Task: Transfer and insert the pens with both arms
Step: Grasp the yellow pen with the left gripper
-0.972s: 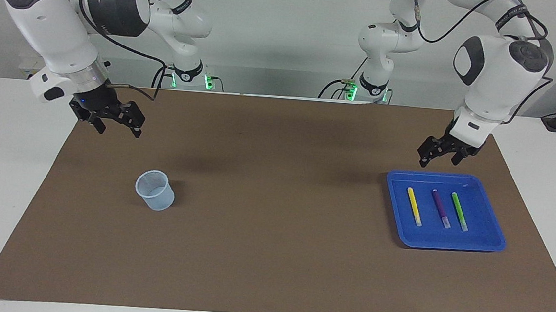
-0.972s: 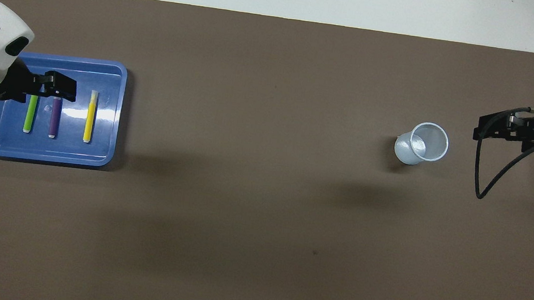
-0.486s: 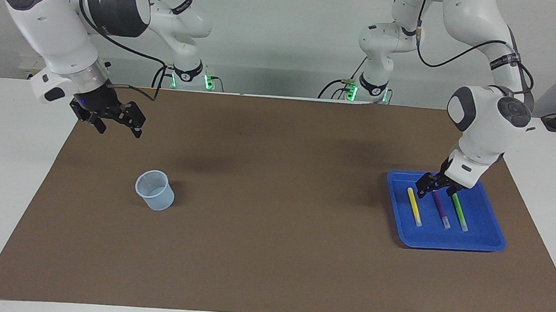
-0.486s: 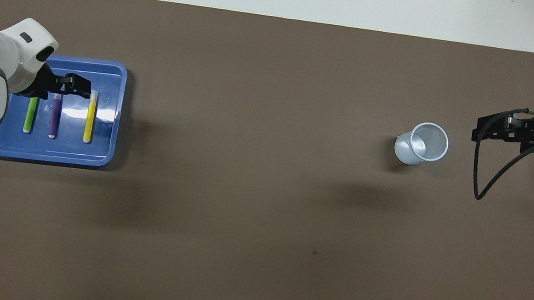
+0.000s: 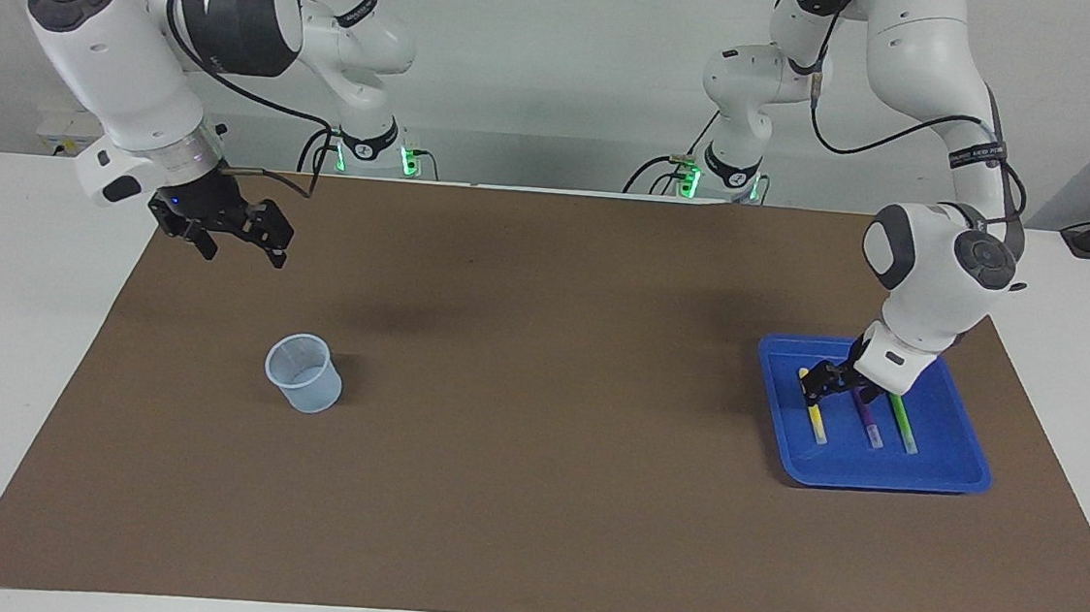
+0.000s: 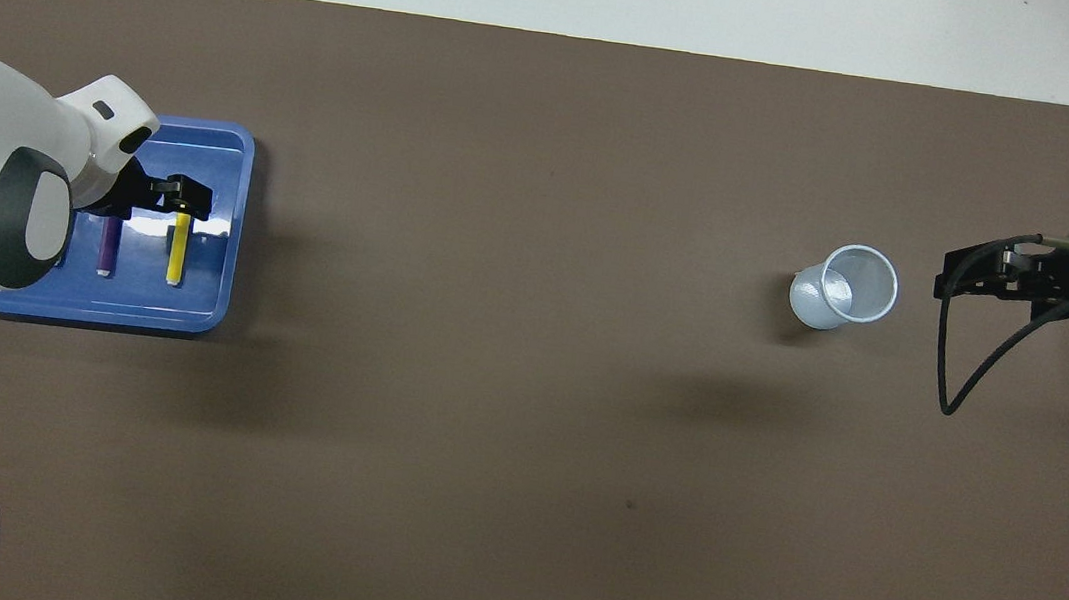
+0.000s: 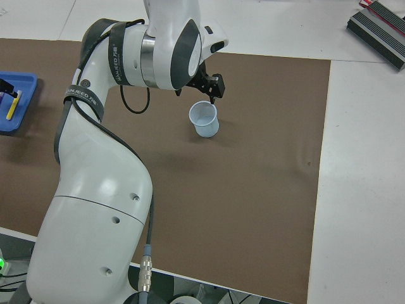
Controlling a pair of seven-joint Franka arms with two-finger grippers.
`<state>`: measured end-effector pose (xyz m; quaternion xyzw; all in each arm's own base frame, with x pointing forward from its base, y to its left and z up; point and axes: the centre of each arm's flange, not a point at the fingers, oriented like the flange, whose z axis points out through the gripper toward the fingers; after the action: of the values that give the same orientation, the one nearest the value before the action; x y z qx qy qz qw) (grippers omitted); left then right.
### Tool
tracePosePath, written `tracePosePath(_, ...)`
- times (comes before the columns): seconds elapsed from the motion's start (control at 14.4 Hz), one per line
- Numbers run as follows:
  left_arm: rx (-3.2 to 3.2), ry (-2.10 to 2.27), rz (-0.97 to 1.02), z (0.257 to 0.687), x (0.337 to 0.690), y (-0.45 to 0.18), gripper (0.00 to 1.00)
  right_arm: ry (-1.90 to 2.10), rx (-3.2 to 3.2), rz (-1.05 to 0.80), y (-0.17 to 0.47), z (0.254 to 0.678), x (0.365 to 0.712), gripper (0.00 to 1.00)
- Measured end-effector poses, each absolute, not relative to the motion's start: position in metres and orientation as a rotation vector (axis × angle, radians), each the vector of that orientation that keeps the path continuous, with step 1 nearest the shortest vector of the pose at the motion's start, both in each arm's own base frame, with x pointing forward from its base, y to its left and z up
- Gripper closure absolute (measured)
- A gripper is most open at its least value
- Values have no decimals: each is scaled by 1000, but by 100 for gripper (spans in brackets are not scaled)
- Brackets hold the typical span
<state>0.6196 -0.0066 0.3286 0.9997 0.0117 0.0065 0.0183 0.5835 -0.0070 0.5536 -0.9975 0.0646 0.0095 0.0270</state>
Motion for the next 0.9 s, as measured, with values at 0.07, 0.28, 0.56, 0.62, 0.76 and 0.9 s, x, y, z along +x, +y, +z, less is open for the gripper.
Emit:
tracePosePath(0.07,3105,32,15,321,616,-7,0,199,-3081,31,-7,553,583,0)
tracePosePath(0.28,3105,3,12,315,613,-7,1,199,-3081,32,-7,553,583,0)
tracePosePath(0.56,3104,-33,11,310,611,-9,20,199,-3081,32,-7,553,583,0)
tracePosePath(0.62,3103,-42,10,308,611,-9,23,199,-3081,33,-7,553,583,0)
tracePosePath(0.76,3103,-50,9,306,610,-9,25,199,-3081,33,-7,553,583,0)
tracePosePath(0.9,3103,-55,10,306,610,-10,28,199,-3081,33,-7,552,583,0)
